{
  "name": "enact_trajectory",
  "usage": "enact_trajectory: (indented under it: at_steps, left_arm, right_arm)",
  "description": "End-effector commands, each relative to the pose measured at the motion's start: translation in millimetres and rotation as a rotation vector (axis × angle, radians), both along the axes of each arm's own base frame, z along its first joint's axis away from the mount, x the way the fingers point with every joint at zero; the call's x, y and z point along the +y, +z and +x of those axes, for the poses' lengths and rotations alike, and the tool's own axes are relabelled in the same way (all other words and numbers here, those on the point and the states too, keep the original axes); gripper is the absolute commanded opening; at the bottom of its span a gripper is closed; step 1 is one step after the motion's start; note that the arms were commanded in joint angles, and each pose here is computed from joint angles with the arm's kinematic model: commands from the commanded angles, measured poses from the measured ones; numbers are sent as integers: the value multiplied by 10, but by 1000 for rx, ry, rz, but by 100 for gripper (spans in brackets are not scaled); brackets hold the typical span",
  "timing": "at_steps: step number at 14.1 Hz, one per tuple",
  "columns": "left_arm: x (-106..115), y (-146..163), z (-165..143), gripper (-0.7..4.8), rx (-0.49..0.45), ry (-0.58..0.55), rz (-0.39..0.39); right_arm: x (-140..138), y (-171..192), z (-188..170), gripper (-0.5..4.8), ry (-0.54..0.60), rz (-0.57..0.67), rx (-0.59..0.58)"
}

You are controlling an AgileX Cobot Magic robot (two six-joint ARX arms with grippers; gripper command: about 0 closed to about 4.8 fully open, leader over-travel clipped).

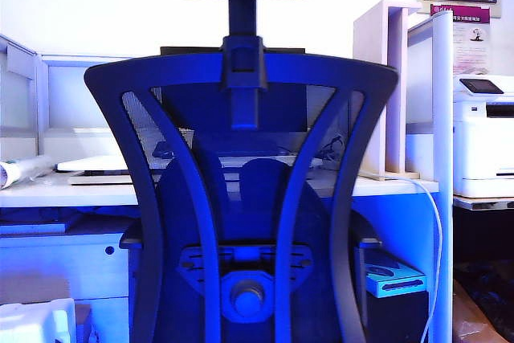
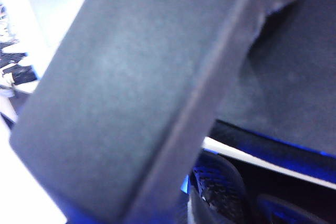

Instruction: Pull out the black chair under the table.

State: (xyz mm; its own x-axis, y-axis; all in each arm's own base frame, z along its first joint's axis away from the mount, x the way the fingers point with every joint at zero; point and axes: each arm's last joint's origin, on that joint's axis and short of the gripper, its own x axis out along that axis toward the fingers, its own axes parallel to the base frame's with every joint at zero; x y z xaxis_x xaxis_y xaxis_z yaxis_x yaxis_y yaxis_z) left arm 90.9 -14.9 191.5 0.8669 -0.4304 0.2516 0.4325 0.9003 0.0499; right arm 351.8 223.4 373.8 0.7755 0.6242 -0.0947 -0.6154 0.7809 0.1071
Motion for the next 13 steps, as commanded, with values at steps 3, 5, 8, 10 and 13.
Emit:
enact_trajectory:
  at_steps: [3, 5, 8, 10, 13]
  left_arm:
    - [-1, 11, -4, -6, -12, -6, -1]
    - [-1, 11, -4, -6, -12, -6, -1]
    - [-1, 11, -4, -6, -12, -7, -2]
    - [-1, 12, -4, -6, -3, -12, -21]
    - [-1, 12, -4, -6, -4, -12, -21]
  right_arm:
    - [-413, 165, -617, -6, -47, 114, -26]
    - [-538, 215, -835, -6, -44, 126, -41]
    - [-736, 289, -1155, -6, -40, 106, -11]
    - [-807, 300, -1272, -6, -38, 109, -15]
    - [-839, 315, -1320, -6, -41, 113, -22]
